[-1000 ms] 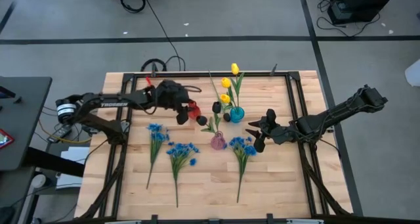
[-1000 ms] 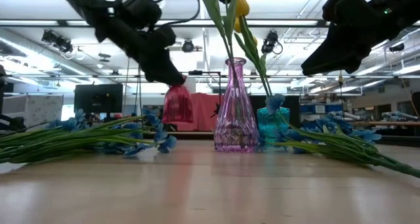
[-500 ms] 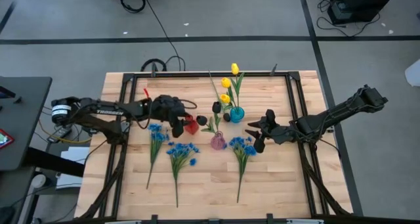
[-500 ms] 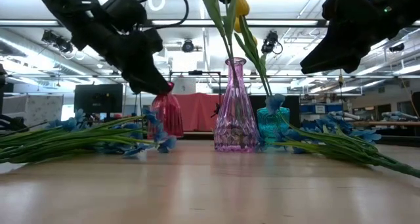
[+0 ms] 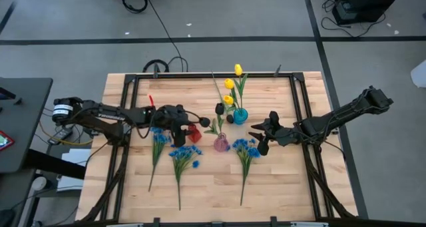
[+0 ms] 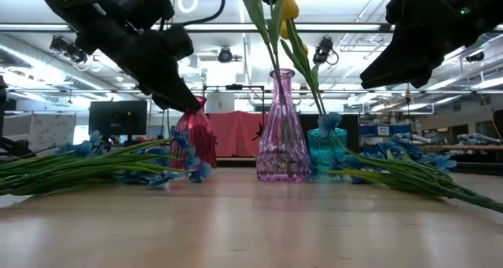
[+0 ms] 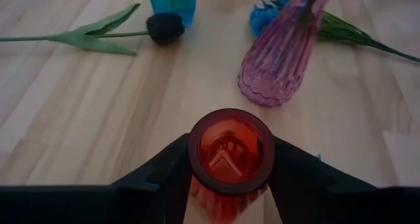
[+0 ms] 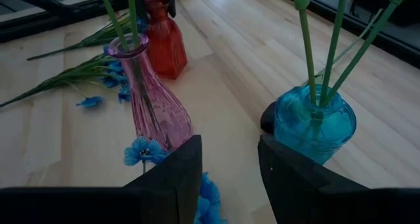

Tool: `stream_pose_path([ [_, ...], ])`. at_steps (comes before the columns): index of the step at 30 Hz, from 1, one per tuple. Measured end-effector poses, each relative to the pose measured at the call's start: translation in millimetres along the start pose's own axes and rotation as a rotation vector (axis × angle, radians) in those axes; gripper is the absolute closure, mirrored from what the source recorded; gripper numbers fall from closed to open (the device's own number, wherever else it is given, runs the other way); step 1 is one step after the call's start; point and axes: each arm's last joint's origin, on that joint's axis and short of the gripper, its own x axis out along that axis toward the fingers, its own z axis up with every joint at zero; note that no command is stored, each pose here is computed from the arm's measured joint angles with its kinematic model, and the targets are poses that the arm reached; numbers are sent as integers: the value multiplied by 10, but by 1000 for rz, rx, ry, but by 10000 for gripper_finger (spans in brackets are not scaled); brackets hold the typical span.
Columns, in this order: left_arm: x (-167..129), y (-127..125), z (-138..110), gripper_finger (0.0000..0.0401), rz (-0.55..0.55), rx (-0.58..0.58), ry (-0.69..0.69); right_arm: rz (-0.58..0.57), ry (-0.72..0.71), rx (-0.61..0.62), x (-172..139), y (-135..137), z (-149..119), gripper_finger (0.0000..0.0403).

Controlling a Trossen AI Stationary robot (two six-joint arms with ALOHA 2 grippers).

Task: Sort flowers into vase by color
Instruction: Move the red vase to the center of the table

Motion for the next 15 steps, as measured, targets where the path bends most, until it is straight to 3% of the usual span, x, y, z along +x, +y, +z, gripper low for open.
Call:
stream_pose_path([
  [15, -101, -59, 56, 133, 35, 51, -48, 1, 0, -1, 0, 0, 0, 244],
])
